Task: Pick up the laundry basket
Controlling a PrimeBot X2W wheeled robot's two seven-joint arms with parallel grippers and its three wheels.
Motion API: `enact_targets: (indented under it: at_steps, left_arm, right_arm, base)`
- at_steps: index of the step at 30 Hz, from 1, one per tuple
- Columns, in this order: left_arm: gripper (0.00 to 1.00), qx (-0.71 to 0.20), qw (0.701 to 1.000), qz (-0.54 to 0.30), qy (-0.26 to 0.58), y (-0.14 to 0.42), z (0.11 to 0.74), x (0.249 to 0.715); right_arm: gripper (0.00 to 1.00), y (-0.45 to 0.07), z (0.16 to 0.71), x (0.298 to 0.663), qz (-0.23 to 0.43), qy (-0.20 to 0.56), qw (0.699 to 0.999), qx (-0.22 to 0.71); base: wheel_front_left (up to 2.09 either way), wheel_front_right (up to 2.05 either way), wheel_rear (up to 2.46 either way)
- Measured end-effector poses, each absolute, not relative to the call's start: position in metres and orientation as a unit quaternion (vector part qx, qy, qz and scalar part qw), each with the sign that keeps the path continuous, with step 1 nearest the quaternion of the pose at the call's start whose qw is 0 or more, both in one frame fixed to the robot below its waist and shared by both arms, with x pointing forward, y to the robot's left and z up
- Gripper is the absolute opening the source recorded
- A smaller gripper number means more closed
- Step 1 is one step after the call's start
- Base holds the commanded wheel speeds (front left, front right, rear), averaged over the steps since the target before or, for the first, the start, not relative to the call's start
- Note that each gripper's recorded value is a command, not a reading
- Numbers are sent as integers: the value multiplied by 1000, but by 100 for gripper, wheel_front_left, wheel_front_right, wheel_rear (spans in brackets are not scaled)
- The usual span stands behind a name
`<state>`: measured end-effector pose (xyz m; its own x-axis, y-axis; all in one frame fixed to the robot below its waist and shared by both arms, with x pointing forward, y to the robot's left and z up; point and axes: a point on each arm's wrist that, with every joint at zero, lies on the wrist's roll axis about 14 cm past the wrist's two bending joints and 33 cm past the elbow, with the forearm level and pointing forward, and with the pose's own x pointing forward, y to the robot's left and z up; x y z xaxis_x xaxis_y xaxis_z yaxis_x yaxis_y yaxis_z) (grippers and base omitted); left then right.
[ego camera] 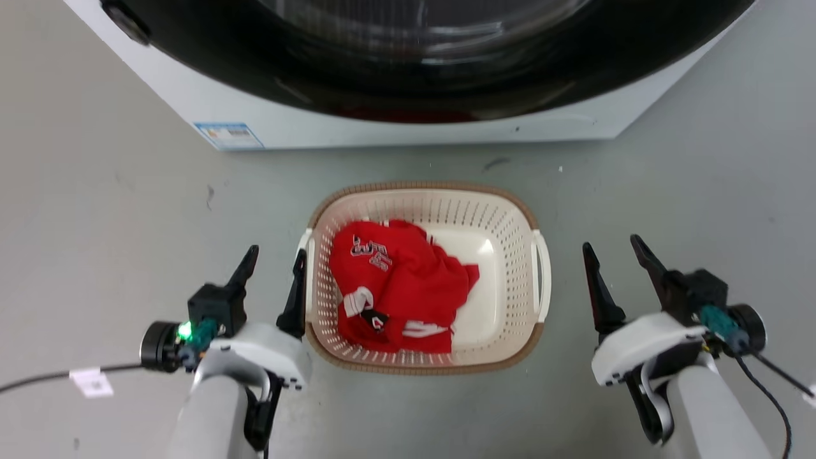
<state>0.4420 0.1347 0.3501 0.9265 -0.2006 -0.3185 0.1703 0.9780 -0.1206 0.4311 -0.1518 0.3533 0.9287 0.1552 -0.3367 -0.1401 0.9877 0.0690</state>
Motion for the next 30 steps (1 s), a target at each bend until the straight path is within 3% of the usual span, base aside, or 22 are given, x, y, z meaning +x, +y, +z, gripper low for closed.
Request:
enact_targets:
  at_steps: [7,15,30]
  left_arm:
    - [100,-13,953,-118,281,140,262,467]
    - [100,28,905,-157,393,139,194,464]
    - [100,49,852,-183,488,140,140,454]
  right_arm:
    - [100,-139,263,446,80,316,943,58]
    - [100,-126,208,455,104,405,907,54]
    - [100,-123,144,437,125,549,826,21]
  base:
    - [0,0,0]
    - [0,0,0]
    - [0,0,0]
